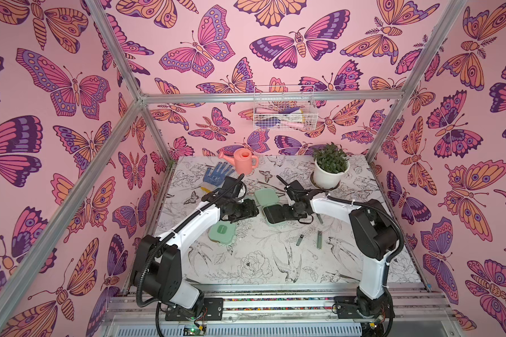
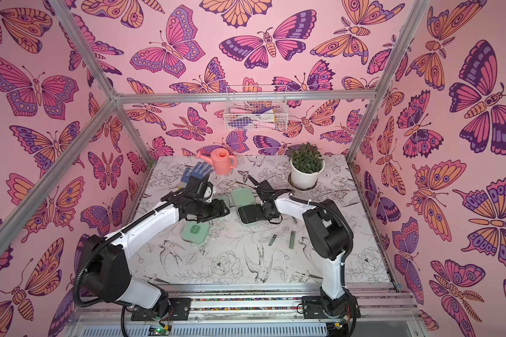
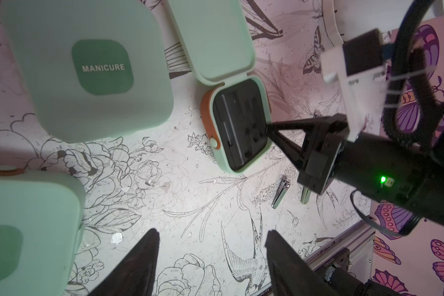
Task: Organize nail clipper sets
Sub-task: Move the storage box to the center of the board.
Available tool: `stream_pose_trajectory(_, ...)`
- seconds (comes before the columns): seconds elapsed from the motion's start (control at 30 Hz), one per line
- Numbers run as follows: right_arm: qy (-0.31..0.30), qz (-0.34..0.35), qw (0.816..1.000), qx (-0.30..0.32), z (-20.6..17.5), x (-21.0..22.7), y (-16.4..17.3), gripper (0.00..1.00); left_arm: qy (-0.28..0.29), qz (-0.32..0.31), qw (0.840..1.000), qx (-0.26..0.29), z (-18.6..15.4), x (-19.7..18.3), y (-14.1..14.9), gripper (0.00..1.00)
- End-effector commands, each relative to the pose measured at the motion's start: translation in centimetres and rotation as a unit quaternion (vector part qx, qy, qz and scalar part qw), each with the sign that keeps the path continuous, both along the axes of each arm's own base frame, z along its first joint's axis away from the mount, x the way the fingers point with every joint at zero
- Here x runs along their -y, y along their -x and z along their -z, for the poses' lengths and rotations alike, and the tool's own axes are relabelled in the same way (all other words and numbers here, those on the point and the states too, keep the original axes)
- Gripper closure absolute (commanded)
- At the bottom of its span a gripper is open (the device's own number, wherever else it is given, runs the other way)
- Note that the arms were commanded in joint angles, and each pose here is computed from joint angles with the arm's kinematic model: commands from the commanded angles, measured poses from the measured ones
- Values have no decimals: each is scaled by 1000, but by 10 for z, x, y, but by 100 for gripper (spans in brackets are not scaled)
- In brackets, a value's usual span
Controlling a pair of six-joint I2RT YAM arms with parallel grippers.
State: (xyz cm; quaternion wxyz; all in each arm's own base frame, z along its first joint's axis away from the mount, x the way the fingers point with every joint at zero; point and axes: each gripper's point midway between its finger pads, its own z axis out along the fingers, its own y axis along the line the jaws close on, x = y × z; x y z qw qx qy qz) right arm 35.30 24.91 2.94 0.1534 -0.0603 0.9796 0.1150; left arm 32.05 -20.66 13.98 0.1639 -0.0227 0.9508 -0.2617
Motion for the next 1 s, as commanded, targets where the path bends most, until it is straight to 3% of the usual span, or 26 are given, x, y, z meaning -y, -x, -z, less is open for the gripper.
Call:
stream_pose_trajectory(0.0,15,22,1000,0,0,-2,35,98,1,-8,1000,-15,3,-4,14,32)
stream_pose_trajectory(0.17,41,53,998,15,2,-1,84,98,4,-14,1000,-19,5,-8,26,32)
stream_pose_trajectory(0.3,49,72,996,30,2,0,102,96,6,-14,1000,-24,7,-9,34,32)
stream_pose_trajectory(0.47,53,76,995,45,-8,1,98,74,7,-9,999,-36,13,-6,43,32)
stream_pose_trajectory(0.63,48,78,992,83,-46,4,89,56,1,-14,999,-51,23,-7,55,32)
stream_pose_trajectory(0.8,91,117,983,109,-82,53,92,51,-3,-10,998,-64,34,-8,66,32)
stream_pose_trajectory(0.97,107,168,976,91,-76,111,94,51,-4,-16,998,-63,39,-11,69,32)
